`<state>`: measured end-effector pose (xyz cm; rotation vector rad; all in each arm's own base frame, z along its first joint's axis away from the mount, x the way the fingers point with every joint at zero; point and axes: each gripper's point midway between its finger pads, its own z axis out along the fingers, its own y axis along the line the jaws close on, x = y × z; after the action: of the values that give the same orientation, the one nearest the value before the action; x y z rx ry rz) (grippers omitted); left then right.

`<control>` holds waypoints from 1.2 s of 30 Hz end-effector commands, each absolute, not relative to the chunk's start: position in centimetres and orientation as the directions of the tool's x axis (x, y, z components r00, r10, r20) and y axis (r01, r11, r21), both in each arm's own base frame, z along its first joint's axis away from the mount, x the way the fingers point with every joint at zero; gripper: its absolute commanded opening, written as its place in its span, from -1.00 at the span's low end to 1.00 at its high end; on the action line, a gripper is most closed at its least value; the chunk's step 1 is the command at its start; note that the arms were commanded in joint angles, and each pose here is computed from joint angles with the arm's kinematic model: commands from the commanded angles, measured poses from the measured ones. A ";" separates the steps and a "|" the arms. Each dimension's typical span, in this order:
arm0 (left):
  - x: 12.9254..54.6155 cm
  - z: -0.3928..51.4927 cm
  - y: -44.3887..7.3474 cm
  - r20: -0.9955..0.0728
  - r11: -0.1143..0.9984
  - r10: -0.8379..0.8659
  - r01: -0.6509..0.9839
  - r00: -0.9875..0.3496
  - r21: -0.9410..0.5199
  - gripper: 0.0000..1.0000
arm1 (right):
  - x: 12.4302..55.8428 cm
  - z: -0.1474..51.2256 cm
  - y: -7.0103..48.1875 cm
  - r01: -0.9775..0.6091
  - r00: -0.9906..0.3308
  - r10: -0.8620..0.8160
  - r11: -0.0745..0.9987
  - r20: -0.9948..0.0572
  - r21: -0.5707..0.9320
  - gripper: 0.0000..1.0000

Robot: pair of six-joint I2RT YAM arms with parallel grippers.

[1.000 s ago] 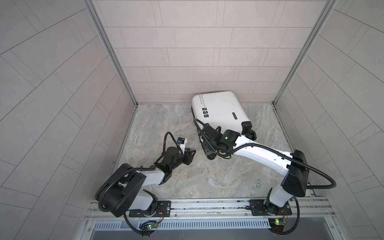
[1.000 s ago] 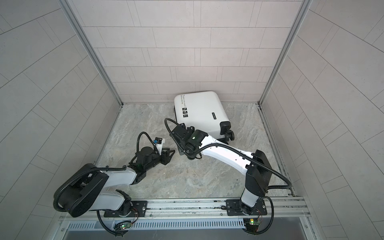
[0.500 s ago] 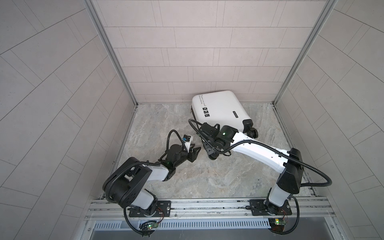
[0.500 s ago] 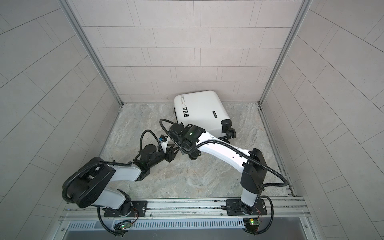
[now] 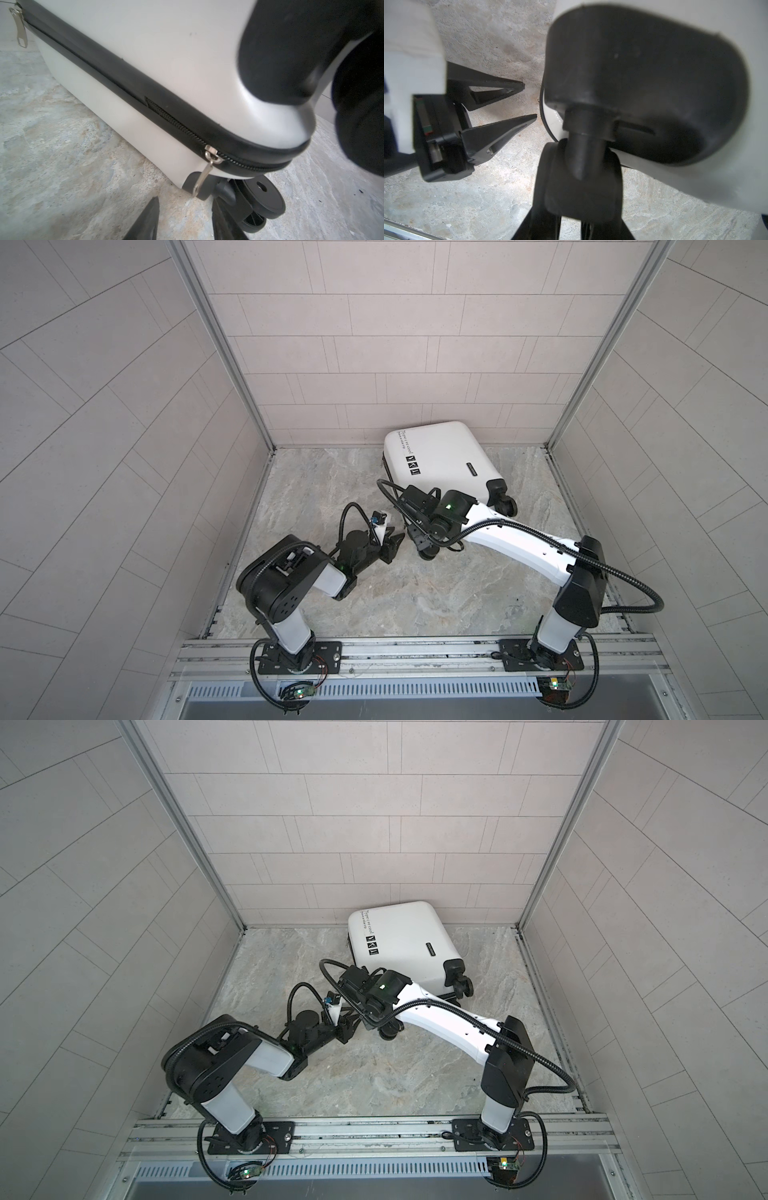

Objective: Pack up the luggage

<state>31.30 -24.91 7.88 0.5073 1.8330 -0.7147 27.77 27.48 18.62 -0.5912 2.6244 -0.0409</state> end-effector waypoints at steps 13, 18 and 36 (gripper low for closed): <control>32.6 10.1 -27.1 -0.968 0.677 -0.015 0.711 -0.249 -0.194 -0.19 | 29.2 22.3 28.8 -0.432 -0.740 -0.416 0.896 -0.528 -0.102 -0.61; 32.6 9.9 -27.7 -0.970 0.656 -0.002 0.731 -0.243 -0.185 -0.34 | 29.1 22.2 28.6 -0.431 -0.743 -0.420 0.896 -0.520 -0.108 -0.61; 32.5 12.3 -28.2 -0.980 0.632 -0.031 0.756 -0.196 -0.171 -0.72 | 29.4 21.7 29.1 -0.429 -0.758 -0.420 0.897 -0.499 -0.105 -0.63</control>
<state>32.34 -27.26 9.51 0.5889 1.7247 -0.7730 27.63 27.13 18.53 -0.5990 2.6671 -0.0620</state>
